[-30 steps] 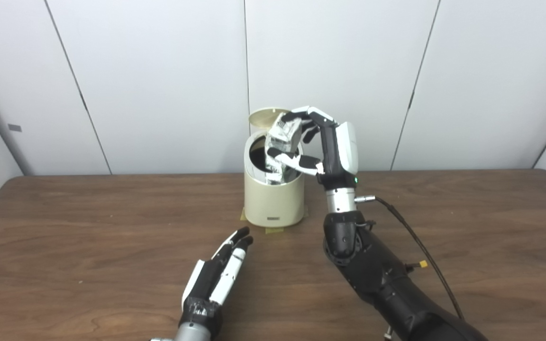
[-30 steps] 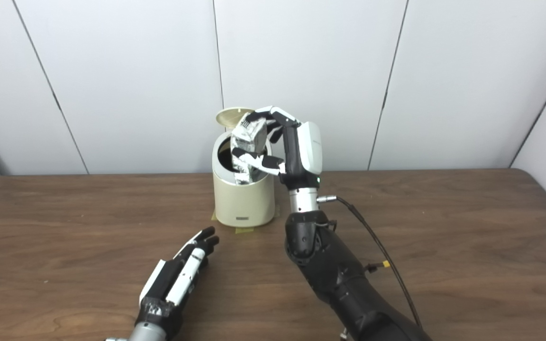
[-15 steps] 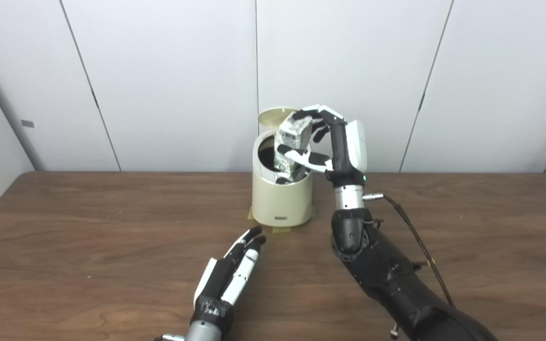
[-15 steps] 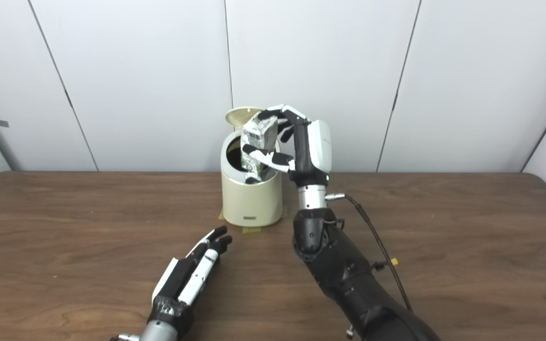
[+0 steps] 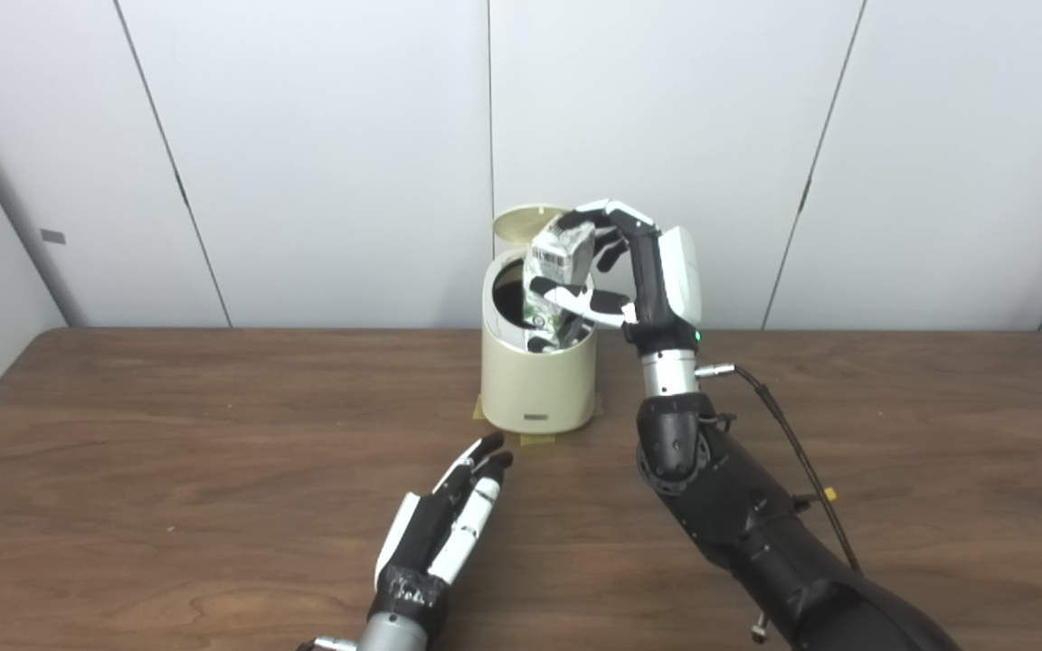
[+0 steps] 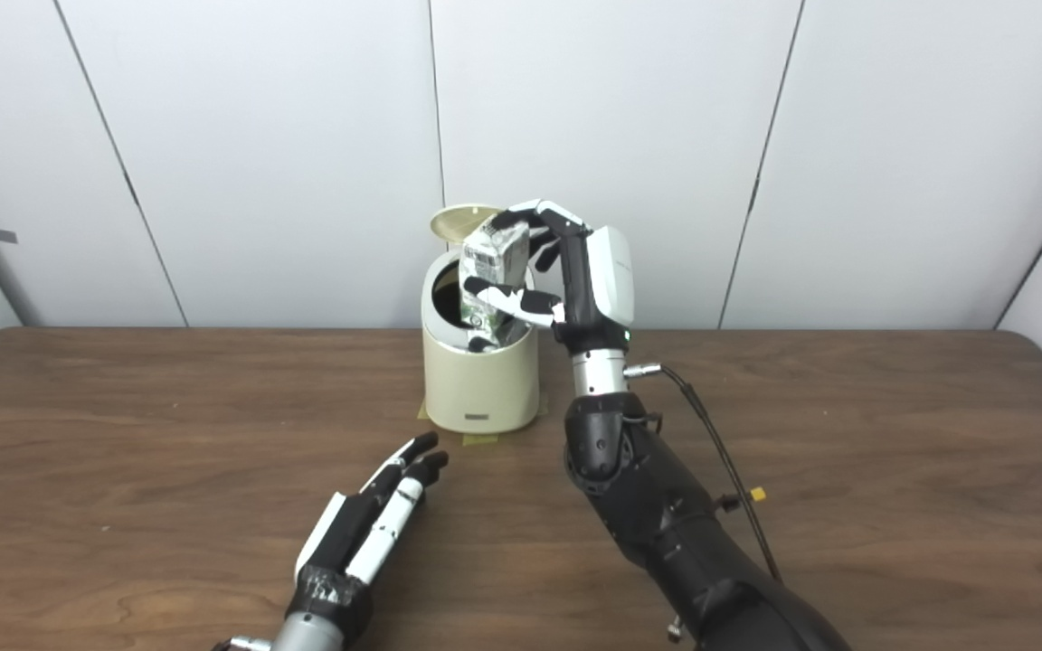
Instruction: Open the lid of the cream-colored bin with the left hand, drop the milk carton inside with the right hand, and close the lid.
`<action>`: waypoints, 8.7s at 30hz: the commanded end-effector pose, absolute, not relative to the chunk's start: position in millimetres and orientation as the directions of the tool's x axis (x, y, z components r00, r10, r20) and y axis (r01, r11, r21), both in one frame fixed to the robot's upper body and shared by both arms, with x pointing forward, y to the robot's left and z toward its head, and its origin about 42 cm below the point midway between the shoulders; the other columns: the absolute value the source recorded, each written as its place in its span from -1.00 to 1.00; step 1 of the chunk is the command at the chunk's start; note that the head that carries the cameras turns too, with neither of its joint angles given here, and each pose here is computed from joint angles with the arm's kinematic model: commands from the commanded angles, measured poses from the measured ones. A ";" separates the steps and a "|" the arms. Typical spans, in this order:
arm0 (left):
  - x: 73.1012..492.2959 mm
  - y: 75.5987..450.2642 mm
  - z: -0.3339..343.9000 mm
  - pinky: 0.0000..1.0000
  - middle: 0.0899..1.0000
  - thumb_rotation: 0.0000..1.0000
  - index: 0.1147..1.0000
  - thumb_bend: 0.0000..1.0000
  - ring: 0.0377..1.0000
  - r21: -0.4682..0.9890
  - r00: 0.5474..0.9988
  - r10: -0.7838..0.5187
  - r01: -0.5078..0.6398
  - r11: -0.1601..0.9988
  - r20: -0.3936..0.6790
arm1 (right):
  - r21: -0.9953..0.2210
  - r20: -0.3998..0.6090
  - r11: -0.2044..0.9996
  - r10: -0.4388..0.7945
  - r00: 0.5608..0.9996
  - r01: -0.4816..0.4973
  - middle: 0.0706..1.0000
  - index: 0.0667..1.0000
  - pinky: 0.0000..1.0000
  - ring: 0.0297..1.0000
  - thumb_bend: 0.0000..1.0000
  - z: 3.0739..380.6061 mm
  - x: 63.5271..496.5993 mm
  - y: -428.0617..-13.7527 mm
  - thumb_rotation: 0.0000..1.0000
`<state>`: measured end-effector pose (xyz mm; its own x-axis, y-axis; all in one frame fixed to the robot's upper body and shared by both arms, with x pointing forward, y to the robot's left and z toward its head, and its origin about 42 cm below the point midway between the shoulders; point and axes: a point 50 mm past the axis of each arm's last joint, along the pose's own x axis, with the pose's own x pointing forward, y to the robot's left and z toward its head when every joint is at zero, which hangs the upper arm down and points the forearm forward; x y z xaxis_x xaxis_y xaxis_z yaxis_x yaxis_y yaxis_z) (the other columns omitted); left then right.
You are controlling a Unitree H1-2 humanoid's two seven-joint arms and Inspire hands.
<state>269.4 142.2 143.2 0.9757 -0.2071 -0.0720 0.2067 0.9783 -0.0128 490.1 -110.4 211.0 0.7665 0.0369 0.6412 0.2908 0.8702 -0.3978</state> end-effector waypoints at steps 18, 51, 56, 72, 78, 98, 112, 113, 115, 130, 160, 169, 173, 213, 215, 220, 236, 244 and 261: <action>265.2 136.9 152.4 1.00 0.81 0.45 0.86 -0.34 0.91 -0.027 0.971 -0.237 0.237 0.971 -0.037 | -0.524 0.610 0.822 0.179 0.772 0.223 -0.04 -0.10 -0.34 -0.20 0.00 212.6 490.6 -103.8 -1.00; 259.9 128.9 151.0 1.00 0.80 0.54 0.83 -0.22 0.93 -0.042 0.970 -0.238 0.237 0.971 -0.040 | -0.423 0.632 0.869 0.079 0.771 0.258 -0.05 -0.06 -0.37 -0.22 -0.01 229.0 502.8 -93.5 -1.00; 261.0 129.0 150.3 1.00 0.80 0.53 0.83 -0.21 0.93 -0.043 0.970 -0.238 0.237 0.971 -0.042 | -0.419 0.637 0.869 0.074 0.767 0.264 -0.01 -0.03 -0.40 -0.21 -0.01 229.5 502.1 -92.0 -1.00; 264.1 130.3 148.4 1.00 0.80 0.45 0.83 -0.31 0.93 -0.034 0.971 -0.235 0.234 0.972 -0.051 | -0.410 0.650 0.869 0.066 0.757 0.277 -0.05 -0.07 -0.37 -0.20 0.00 229.6 501.5 -95.6 -1.00; 264.7 129.6 146.2 1.00 0.81 0.43 0.84 -0.34 0.93 -0.037 0.970 -0.239 0.237 0.971 -0.047 | -0.378 0.677 0.879 0.048 0.734 0.291 -0.03 -0.05 -0.39 -0.20 -0.01 241.1 502.9 -95.5 -1.00; 263.9 127.3 144.9 1.00 0.80 0.49 0.84 -0.28 0.92 -0.047 0.972 -0.232 0.230 0.972 -0.041 | -0.391 0.690 0.858 0.033 0.723 0.333 -0.04 -0.04 -0.39 -0.23 -0.01 257.7 515.3 -88.2 -1.00; 265.1 127.6 144.2 1.00 0.81 0.51 0.84 -0.31 0.91 -0.041 0.972 -0.232 0.231 0.972 -0.034 | -0.364 0.712 0.871 0.032 0.702 0.329 -0.04 -0.04 -0.40 -0.22 -0.01 268.8 515.9 -83.8 -1.00; 265.2 127.4 144.4 1.00 0.80 0.50 0.84 -0.31 0.91 -0.043 0.972 -0.232 0.230 0.972 -0.033 | -0.365 0.711 0.871 0.033 0.703 0.328 -0.04 -0.03 -0.40 -0.22 -0.01 268.7 515.8 -83.8 -1.00; 265.1 127.0 145.0 1.00 0.80 0.50 0.84 -0.32 0.91 -0.043 0.973 -0.230 0.228 0.973 -0.033 | -0.367 0.708 0.872 0.035 0.705 0.325 -0.04 -0.03 -0.40 -0.22 -0.01 268.0 515.5 -83.9 -1.00; 264.9 128.0 147.4 1.00 0.80 0.43 0.83 -0.34 0.91 -0.044 0.973 -0.229 0.228 0.973 -0.032 | -0.525 0.668 0.741 0.053 0.742 0.419 0.47 -0.08 -0.61 -0.23 0.05 254.6 514.0 -93.0 -0.72; 269.3 128.3 145.9 1.00 0.80 0.01 0.86 -0.57 0.91 -0.009 0.970 -0.239 0.239 0.971 -0.030 | -0.412 0.690 0.826 0.007 0.724 0.385 0.02 -0.10 0.01 0.08 0.05 254.5 509.8 -97.8 -0.78; 274.9 130.2 146.0 1.00 0.80 -0.02 0.85 -0.53 0.92 -0.014 0.969 -0.242 0.241 0.970 -0.041 | -0.208 0.697 0.894 -0.149 0.701 0.396 -0.16 -0.05 -0.28 -0.23 0.04 258.5 502.6 -104.1 -1.00; 279.3 133.2 147.5 1.00 0.80 -0.02 0.84 -0.51 0.93 -0.010 0.971 -0.236 0.236 0.972 -0.040 | -0.152 0.662 0.894 -0.224 0.716 0.421 -0.15 -0.05 -0.36 -0.29 0.04 258.2 495.0 -108.7 -1.00; 361.0 227.7 214.0 0.95 0.94 0.76 0.95 -0.41 0.94 -0.204 0.991 0.047 -0.020 0.979 0.129 | 0.126 0.069 0.988 0.083 0.994 -0.091 0.97 0.93 0.96 1.00 0.33 178.4 368.7 -251.6 1.00; 371.2 232.2 222.6 0.94 0.95 0.77 0.94 -0.32 0.95 -0.190 0.988 0.030 -0.001 0.982 0.150 | 0.136 0.070 0.987 0.079 0.994 -0.088 1.00 0.94 0.96 1.00 0.35 173.0 365.2 -252.3 1.00; 399.4 236.0 247.2 0.99 0.95 0.84 0.95 -0.18 0.98 -0.141 0.982 -0.052 0.078 0.987 0.182 | 0.153 0.070 0.986 0.055 0.996 -0.066 0.98 0.93 0.95 1.00 0.32 161.5 353.8 -250.2 1.00; 462.6 219.9 299.0 0.94 0.81 0.92 0.80 -0.20 0.87 0.004 0.967 -0.152 0.154 0.988 0.203 | 0.161 0.102 0.987 0.001 0.995 -0.017 0.85 0.80 0.88 0.89 0.26 138.1 327.3 -237.6 1.00; 475.2 204.5 306.3 0.93 0.83 0.84 0.83 -0.15 0.88 0.064 0.959 -0.188 0.179 0.982 0.210 | 0.162 0.116 0.986 0.006 0.993 -0.025 0.83 0.80 0.86 0.86 0.20 131.2 320.6 -236.4 1.00; 504.5 191.0 304.1 0.83 0.67 0.99 0.71 -0.22 0.77 0.165 0.937 -0.247 0.211 0.964 0.248 | 0.171 0.060 0.985 -0.015 0.998 0.005 0.77 0.81 0.69 0.76 0.21 118.6 306.7 -246.3 1.00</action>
